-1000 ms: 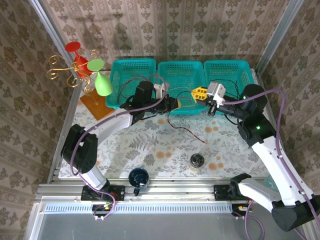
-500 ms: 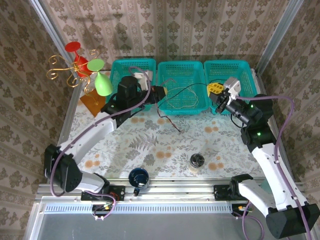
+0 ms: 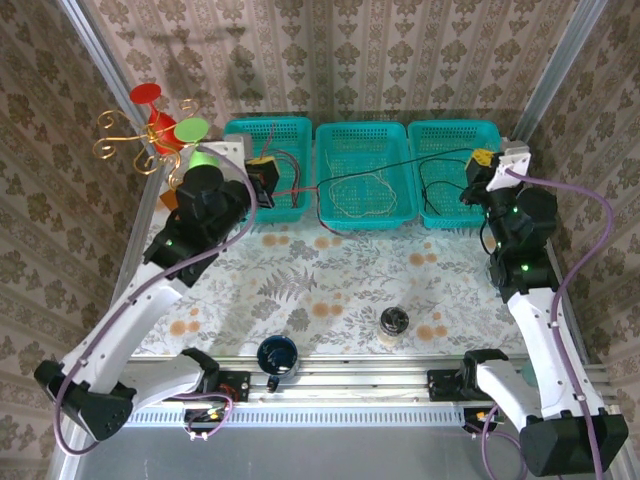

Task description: Untangle the cables

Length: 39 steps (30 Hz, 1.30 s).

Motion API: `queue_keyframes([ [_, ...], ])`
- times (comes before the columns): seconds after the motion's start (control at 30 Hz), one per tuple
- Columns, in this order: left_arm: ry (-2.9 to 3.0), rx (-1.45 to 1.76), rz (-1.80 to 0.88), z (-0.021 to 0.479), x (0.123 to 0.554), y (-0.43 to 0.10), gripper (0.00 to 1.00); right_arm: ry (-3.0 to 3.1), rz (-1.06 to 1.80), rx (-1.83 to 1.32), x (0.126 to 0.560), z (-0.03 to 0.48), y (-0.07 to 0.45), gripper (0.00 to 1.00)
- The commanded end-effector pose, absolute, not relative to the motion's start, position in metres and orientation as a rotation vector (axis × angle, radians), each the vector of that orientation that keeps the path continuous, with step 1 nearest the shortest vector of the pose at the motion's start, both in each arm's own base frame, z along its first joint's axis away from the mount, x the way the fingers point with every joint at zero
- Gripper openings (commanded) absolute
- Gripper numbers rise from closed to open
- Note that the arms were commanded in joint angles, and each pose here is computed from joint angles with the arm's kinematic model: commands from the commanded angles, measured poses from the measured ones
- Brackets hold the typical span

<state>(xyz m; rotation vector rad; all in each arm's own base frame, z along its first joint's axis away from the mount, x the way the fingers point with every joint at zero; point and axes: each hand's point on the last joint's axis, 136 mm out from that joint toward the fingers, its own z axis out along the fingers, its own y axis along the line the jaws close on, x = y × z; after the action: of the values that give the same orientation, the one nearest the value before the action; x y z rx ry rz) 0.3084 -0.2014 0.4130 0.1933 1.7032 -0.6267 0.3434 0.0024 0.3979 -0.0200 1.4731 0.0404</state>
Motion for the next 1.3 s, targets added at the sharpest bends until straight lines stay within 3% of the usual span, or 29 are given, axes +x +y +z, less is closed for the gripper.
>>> queue_keyframes([
  [0.0, 1.659, 0.165, -0.405, 0.427, 0.301, -0.157, 0.00, 1.475, -0.067, 0.195, 0.343, 0.388, -0.045, 0.00],
  [0.5, 1.444, -0.034, -0.159, 0.481, 0.245, -0.062, 0.00, 1.582, -0.178, 0.425, 0.353, 0.342, -0.107, 0.00],
  [0.8, 1.427, -0.072, -0.054, 0.479, 0.233, -0.038, 0.00, 1.645, -0.290, 0.573, 0.354, 0.322, -0.135, 0.00],
  [1.27, 1.428, -0.207, 0.361, 0.469, 0.184, 0.045, 0.00, 1.651, -0.367, 0.642, 0.351, 0.311, -0.152, 0.00],
])
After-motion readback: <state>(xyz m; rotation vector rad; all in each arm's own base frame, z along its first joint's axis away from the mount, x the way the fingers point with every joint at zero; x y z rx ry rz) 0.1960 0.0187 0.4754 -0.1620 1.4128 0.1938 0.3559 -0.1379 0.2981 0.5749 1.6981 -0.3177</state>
